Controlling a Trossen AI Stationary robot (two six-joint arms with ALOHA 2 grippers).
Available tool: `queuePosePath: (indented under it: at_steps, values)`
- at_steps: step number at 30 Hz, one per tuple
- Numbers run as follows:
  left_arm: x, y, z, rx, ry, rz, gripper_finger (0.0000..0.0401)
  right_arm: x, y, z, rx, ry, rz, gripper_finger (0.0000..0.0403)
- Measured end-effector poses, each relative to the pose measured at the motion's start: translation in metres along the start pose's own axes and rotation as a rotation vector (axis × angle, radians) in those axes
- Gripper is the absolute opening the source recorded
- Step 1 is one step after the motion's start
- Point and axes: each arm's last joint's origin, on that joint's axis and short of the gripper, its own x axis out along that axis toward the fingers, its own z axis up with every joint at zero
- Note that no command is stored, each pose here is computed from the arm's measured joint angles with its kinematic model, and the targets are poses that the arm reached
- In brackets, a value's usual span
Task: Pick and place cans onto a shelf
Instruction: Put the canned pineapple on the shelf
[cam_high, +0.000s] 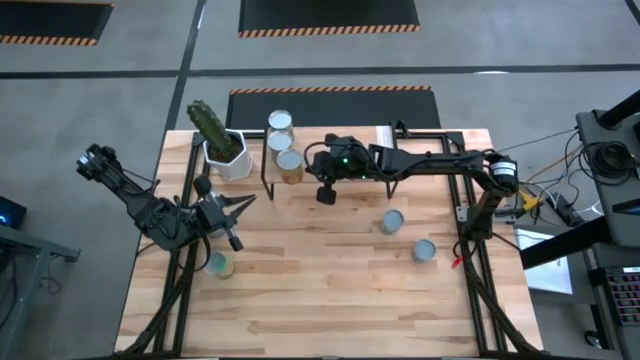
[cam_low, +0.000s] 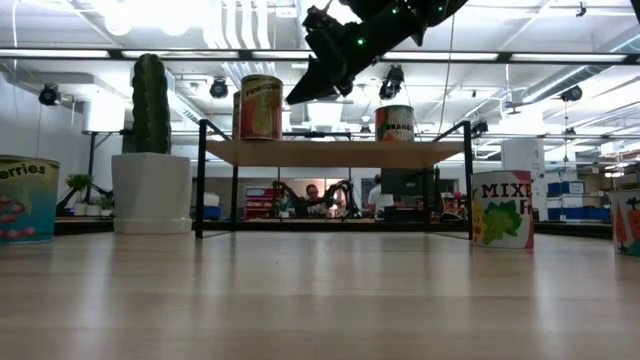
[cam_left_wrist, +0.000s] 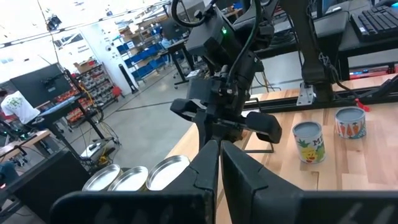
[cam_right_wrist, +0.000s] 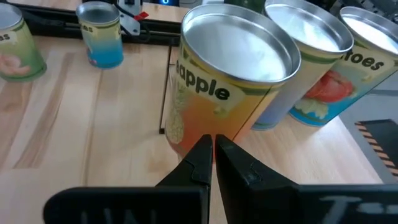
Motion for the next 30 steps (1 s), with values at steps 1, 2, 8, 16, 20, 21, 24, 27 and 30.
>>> queuePosePath:
  at_steps: [1,2,8,16,20,21,24,27,30]
  values:
    - [0.000,0.000,0.000,0.000,0.000,0.000,0.0001,0.000,0.000,0.000,-0.001,0.000,-0.001,0.0009]
    - [0.000,0.000,0.000,0.000,0.000,0.000,0.0001,0.001,0.000,-0.001,-0.003,0.001,-0.001,0.0009]
    - [0.000,0.000,0.000,0.000,0.000,0.000,0.0001,0.013,0.000,-0.004,-0.001,-0.024,-0.008,0.0009]
    - [0.000,0.000,0.000,0.000,0.000,-0.001,0.0001,0.022,0.002,-0.006,-0.011,-0.046,-0.009,0.0009]
    - [0.000,0.000,0.000,0.001,0.000,-0.001,0.0001,0.022,0.002,-0.004,-0.013,-0.068,-0.008,0.0009]
    - [0.000,0.000,0.000,0.000,0.000,0.000,0.0001,0.022,0.001,-0.003,-0.013,-0.075,-0.009,0.0009]
    - [0.000,0.000,0.000,0.001,0.000,0.000,0.0001,0.022,0.001,-0.001,-0.013,-0.097,-0.014,0.0009]
    - [0.000,0.000,0.000,0.001,0.000,0.000,0.0001,0.023,0.001,-0.001,-0.010,-0.113,0.000,0.0009]
    - [0.000,0.000,0.000,0.001,0.000,0.000,0.0001,0.023,0.002,0.000,-0.014,-0.118,0.021,0.0009]
